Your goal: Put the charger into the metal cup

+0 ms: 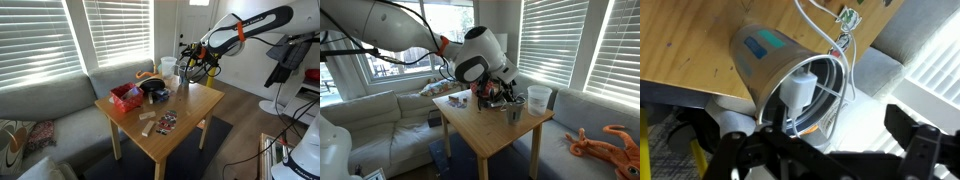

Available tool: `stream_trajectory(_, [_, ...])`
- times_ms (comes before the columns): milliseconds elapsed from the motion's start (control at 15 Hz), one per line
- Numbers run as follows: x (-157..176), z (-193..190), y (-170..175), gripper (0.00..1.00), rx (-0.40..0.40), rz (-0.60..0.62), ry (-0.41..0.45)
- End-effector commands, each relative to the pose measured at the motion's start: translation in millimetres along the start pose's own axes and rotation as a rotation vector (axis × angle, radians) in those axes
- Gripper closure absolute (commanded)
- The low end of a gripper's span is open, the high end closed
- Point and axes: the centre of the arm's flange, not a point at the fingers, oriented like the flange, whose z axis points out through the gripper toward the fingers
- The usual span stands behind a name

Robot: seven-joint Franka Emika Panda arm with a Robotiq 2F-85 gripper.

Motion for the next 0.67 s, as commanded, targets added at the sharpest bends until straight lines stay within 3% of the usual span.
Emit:
stream_trajectory(0, [-3.8, -18.5, -10.2, 0.0, 0.047, -0.041, 0.024])
stream_trajectory(333, [-33.2, -68.7, -21.0, 0.0, 0.087, -0.181, 0.016])
stream_trajectory(600, [-73.3, -116.0, -11.1, 0.0, -0.003, -0.271, -0.161])
